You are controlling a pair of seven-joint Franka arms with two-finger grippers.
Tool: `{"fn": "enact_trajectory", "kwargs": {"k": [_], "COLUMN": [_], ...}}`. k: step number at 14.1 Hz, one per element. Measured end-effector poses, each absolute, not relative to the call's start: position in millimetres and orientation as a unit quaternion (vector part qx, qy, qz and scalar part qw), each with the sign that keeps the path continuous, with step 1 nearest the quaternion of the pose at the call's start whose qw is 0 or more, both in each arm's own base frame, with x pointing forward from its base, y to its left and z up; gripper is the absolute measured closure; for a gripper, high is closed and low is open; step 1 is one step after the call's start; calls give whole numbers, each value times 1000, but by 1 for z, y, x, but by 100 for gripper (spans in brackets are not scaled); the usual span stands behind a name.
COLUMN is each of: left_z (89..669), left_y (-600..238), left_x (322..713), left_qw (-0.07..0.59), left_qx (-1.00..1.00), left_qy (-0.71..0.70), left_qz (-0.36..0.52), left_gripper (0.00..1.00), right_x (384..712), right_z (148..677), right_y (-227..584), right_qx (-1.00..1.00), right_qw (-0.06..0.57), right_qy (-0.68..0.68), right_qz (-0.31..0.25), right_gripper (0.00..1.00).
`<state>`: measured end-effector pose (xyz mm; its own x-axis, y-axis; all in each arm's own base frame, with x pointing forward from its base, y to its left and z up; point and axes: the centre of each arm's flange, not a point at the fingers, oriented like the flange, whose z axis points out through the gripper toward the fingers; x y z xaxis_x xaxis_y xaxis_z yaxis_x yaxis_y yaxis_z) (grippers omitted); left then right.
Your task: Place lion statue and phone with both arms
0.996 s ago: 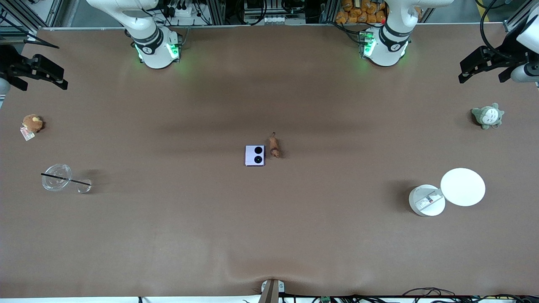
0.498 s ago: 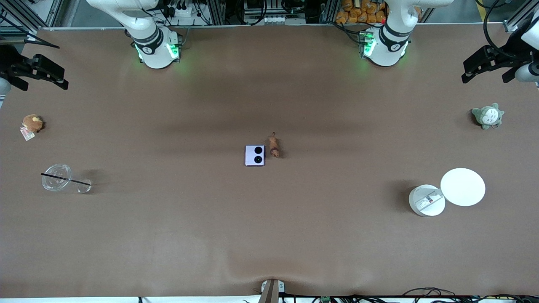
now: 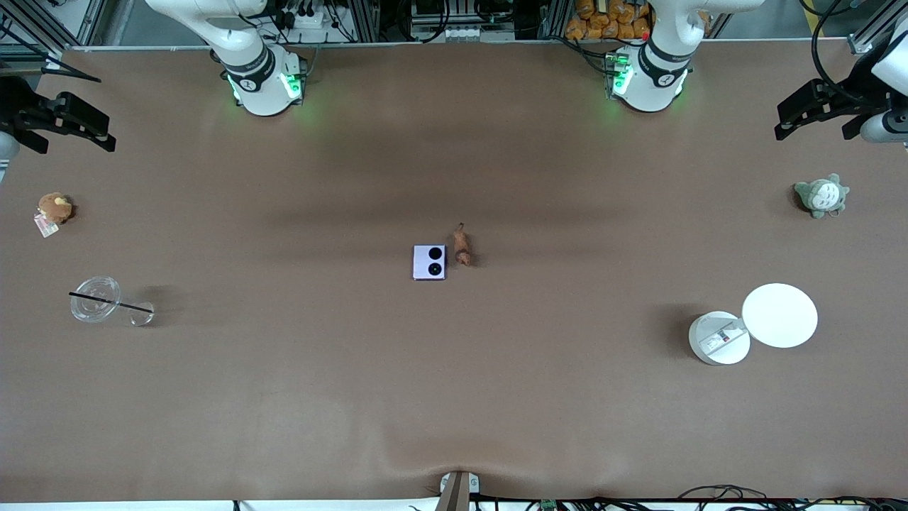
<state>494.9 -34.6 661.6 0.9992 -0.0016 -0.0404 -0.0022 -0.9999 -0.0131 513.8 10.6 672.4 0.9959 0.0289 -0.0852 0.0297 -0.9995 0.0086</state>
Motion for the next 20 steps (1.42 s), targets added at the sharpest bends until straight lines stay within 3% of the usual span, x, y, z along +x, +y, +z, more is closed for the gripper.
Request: {"fn": "enact_trajectory", "kwargs": {"k": [20], "left_z": [656], "left_y": [-37], "left_x": [502], "left_qw": [7], "left_qx": [-1000], "left_qy": [3], "left_qz": [20], "left_gripper": [0], "right_x": [514], "right_z": [672], "right_y": [11], "right_qx": [999], "right_qw": [5], "right_qy": [15], "right_qz": [-43], "right_gripper": [0]}}
